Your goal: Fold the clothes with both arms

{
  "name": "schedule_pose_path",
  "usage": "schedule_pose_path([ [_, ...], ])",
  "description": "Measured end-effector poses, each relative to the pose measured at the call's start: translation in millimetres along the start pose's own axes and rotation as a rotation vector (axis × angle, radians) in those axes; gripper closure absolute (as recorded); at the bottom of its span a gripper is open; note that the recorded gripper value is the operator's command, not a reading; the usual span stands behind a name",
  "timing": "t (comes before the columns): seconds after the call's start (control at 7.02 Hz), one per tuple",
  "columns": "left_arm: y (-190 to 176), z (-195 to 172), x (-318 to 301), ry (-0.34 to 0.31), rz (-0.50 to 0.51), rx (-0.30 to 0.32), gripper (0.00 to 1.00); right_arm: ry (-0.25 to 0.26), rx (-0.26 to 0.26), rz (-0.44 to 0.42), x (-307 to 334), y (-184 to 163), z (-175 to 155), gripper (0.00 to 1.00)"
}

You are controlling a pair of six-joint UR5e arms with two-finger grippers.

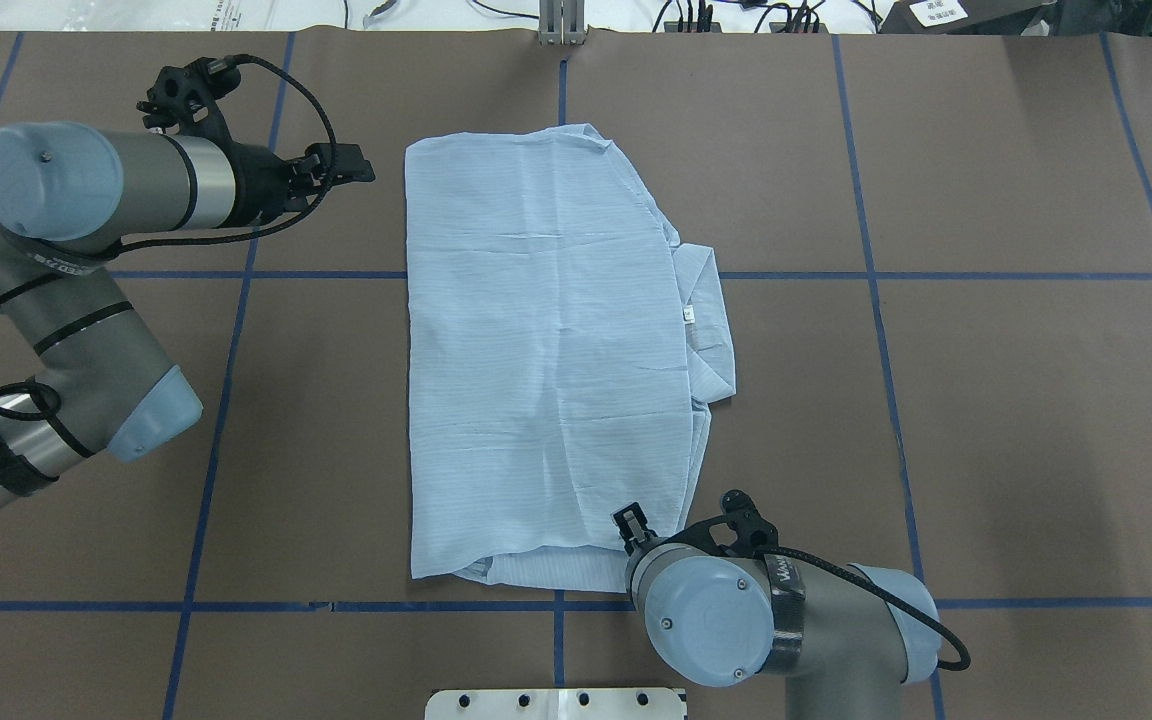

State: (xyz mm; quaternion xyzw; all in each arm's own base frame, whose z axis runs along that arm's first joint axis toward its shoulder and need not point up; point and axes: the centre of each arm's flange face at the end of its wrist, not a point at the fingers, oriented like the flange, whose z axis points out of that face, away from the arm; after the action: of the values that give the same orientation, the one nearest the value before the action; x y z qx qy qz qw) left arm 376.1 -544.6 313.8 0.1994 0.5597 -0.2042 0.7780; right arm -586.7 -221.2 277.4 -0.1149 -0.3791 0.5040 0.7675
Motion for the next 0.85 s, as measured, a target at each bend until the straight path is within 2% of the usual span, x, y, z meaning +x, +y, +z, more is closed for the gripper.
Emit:
schedule_pose_path([
  [0.14,0.0,0.0,-1.3,-0.002,0.0,0.002,0.0,0.003,0.0,0.0,0.3,0.6,0.8,1.0],
  [0.85,0.6,0.3,-3.9,-0.006,-0.001,0.003,0.0,-0.002,-0.015,-0.006,-1.3,2.6,-3.4,1.0],
])
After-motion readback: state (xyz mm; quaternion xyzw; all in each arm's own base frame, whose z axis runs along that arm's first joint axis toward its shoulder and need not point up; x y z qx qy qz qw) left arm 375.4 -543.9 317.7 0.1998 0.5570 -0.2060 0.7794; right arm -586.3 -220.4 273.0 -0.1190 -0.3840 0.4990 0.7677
